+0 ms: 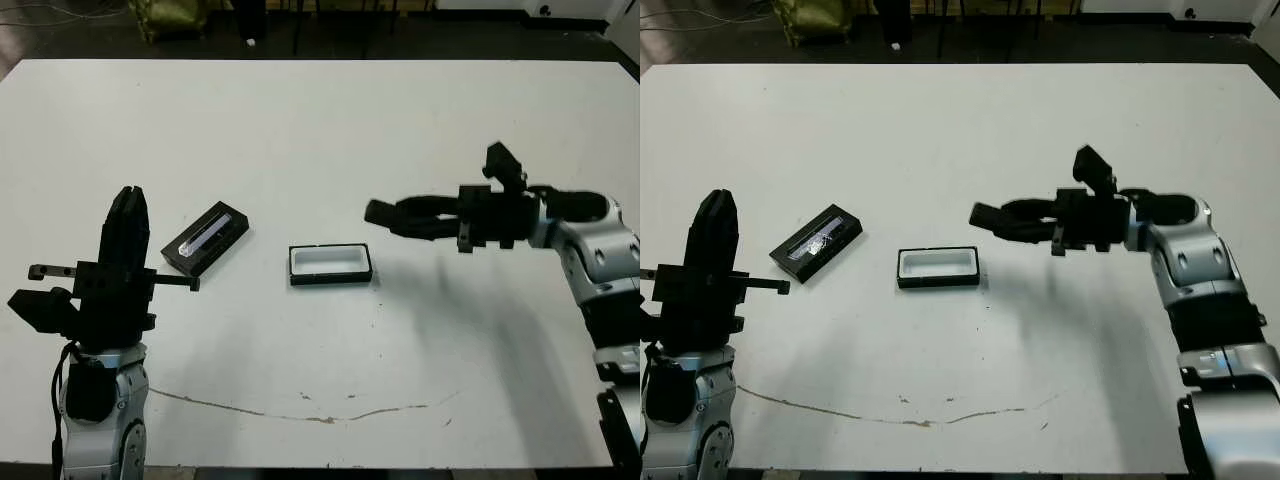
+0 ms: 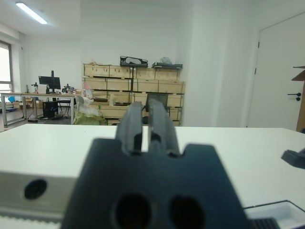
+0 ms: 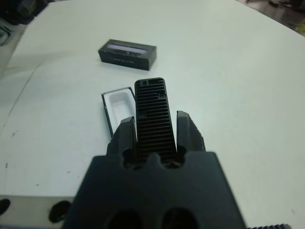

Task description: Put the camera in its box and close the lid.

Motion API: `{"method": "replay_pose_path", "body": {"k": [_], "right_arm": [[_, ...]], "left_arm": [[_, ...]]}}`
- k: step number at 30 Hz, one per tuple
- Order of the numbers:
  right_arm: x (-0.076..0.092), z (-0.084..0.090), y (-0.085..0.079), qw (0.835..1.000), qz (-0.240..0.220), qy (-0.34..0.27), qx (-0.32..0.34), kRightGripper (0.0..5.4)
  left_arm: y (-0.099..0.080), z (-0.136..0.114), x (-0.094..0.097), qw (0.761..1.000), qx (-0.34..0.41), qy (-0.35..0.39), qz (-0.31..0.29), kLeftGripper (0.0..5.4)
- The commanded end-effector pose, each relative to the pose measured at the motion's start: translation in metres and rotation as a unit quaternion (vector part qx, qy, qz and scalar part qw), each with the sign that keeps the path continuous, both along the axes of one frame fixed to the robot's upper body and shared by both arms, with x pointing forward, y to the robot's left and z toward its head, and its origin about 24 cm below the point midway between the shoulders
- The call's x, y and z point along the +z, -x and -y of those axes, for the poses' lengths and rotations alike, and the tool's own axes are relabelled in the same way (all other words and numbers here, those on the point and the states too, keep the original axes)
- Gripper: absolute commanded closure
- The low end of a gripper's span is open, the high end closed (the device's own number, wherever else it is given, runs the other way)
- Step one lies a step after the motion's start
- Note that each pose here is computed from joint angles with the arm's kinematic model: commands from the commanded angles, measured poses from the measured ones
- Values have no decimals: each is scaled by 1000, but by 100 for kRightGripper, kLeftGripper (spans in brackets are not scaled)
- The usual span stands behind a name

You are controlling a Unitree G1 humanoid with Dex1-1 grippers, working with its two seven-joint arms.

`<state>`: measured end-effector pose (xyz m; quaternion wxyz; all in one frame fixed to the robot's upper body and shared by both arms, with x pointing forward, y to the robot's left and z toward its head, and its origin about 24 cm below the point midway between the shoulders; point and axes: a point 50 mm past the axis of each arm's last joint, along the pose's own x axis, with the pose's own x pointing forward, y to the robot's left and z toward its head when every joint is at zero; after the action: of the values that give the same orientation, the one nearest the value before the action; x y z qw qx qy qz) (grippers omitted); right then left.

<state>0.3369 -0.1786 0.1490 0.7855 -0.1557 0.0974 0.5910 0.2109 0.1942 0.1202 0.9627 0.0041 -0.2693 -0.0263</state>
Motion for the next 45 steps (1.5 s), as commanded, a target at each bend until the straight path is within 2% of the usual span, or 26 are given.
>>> {"method": "replay_pose_path", "body": {"k": [1, 6, 12, 18, 24, 45], "right_arm": [[7, -8, -3, 999, 16, 46, 14, 489], [12, -24, -6, 998, -1, 40, 45, 489], [13, -40, -8, 996, -38, 70, 40, 489], [14, -55, -10, 993, -6, 83, 79, 489], [12, -67, -11, 989, 14, 122, 83, 489], [-8, -81, -14, 983, -19, 166, 81, 489]], "left_arm": [[2, -1, -6, 1000, 6, -1, -13, 540], [3, 0, -7, 1000, 3, 4, -15, 540], [3, 0, -7, 1000, 8, -2, -13, 540], [4, 0, -8, 1000, 7, -3, -12, 540], [5, 1, -9, 1000, 5, 0, -10, 540], [6, 1, -9, 1000, 6, -7, -11, 540]]}}
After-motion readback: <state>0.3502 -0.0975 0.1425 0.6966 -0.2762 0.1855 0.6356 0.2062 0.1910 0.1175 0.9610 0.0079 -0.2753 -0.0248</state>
